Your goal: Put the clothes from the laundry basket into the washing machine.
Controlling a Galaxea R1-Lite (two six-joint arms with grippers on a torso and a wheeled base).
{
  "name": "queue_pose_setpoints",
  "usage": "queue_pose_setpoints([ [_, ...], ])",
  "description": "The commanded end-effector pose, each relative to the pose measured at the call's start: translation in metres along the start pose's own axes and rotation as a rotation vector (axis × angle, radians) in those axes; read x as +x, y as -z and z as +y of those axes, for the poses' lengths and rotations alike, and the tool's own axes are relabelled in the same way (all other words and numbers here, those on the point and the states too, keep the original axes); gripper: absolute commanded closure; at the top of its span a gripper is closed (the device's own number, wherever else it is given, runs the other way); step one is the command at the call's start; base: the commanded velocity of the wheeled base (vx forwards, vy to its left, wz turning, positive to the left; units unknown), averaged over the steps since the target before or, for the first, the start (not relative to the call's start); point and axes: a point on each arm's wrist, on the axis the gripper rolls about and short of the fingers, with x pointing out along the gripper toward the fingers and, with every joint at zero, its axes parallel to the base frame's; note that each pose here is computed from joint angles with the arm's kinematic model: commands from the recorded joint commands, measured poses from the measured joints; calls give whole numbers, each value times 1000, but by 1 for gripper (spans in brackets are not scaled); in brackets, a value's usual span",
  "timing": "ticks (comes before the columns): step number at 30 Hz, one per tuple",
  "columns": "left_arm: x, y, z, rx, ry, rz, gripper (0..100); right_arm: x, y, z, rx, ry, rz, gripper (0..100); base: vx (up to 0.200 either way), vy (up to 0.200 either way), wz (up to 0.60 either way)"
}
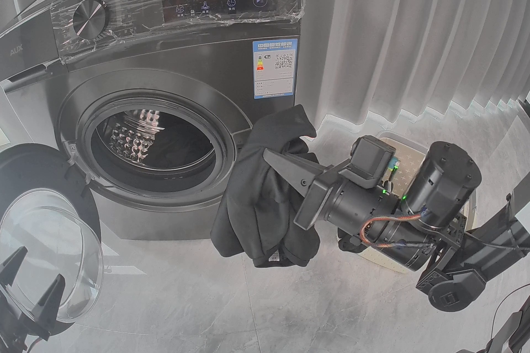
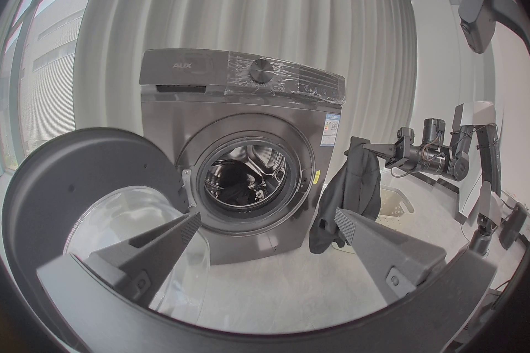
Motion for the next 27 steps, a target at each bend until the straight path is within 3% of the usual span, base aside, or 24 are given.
queue_pose_setpoints([
  [1,41,-12,2,7,66,116,0,19,9,-4,2,-5,-4,100,0,0,0],
  [4,51,-18,-3,3,200,134,0,28,8,-7,3,-5,-25,100,0,0,0],
  [9,64,-21,-9,-9,297,182,0,38,8,-9,19,-7,-42,100,0,0,0],
  [25,113,-21,-27,-7,414,346,0,54,13,-12,21,-13,-66,100,0,0,0],
  [27,121,-18,-35,-8,456,384,0,54,14,-12,21,-13,-68,100,0,0,0],
])
